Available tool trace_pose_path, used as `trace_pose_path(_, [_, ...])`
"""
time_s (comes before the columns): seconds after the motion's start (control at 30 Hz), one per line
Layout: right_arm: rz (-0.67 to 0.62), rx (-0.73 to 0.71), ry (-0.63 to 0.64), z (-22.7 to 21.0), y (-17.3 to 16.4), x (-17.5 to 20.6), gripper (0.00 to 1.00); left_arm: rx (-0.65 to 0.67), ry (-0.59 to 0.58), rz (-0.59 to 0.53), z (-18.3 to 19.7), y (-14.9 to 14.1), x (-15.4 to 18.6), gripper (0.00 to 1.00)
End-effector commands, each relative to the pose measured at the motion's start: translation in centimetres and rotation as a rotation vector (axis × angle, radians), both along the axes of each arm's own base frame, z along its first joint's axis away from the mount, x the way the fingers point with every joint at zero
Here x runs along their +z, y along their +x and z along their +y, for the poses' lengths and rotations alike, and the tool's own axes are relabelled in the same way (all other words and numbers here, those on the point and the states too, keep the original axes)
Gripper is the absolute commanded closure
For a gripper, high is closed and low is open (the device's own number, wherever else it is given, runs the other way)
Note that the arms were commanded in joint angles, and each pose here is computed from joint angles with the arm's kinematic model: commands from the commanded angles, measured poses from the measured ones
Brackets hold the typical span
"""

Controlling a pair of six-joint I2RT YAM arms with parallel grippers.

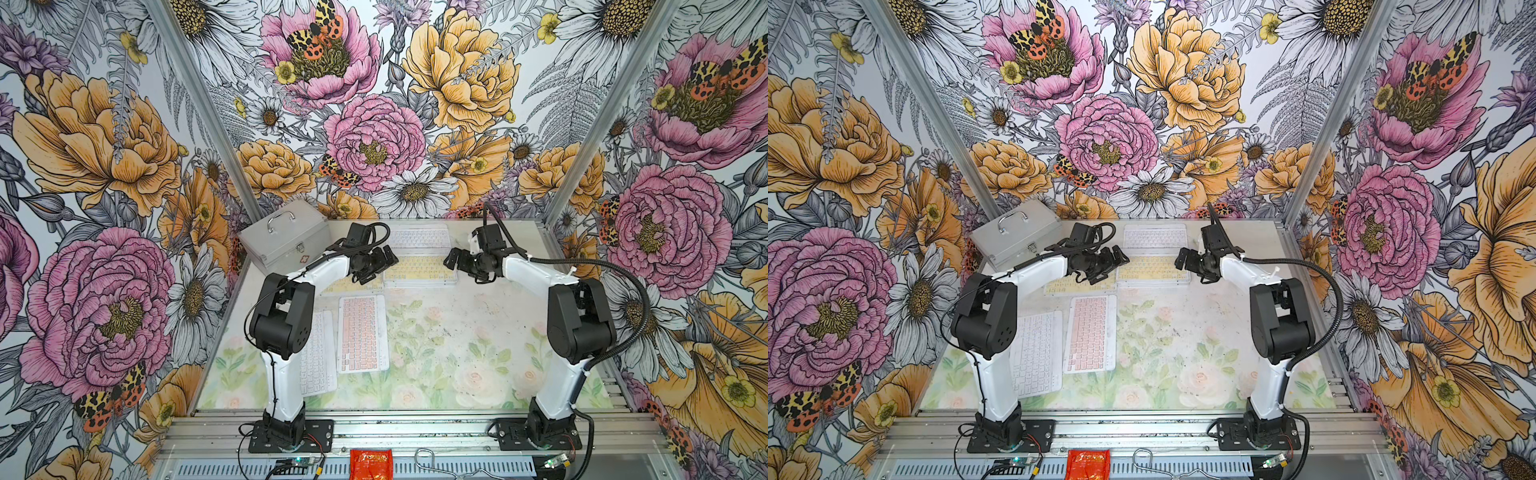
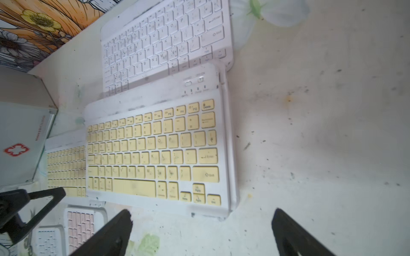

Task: Stack the numeric keypads
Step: Adjust the numeric keypads at the center of the board.

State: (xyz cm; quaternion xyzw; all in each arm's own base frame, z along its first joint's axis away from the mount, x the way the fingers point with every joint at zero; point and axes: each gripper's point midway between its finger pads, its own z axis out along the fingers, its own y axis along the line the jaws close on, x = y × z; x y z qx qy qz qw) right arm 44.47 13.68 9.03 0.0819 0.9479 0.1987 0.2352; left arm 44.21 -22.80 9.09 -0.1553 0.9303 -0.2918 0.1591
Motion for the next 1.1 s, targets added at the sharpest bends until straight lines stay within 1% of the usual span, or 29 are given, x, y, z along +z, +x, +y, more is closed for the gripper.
trace_pose_path(0.0, [0.055,0.019,-0.137,-1.3,-2.9,-1.9,0.0,-0.016,-0.057,-0.028,-0.8,-0.4,1.3,0.01])
trace_pose_path(0.13, [0.1,0.049,-0.201,-1.1,-5.0,-3.9,0.0,-0.031,-0.085,-0.019,-1.8,-0.4,1.2,0.01])
trace_pose_path(0.27, [0.131,0.056,-0.232,-0.7,-5.5,-5.4,0.0,-0.041,-0.086,-0.006,-2.6,0.0,0.5,0.01])
trace_pose_path(0.57, [0.141,0.033,-0.231,0.0,-3.1,-6.5,0.0,-0.039,-0.072,0.016,-2.9,0.6,-1.1,0.01])
trace_pose_path(0.73, [0.142,0.036,-0.213,0.5,-2.4,-6.6,0.0,-0.036,-0.066,0.012,-2.9,1.0,-1.3,0.01])
trace_pose_path(1.07, [0.131,0.041,-0.216,0.4,-1.3,-6.1,0.0,-0.027,-0.067,0.009,-2.5,1.6,-1.4,0.01])
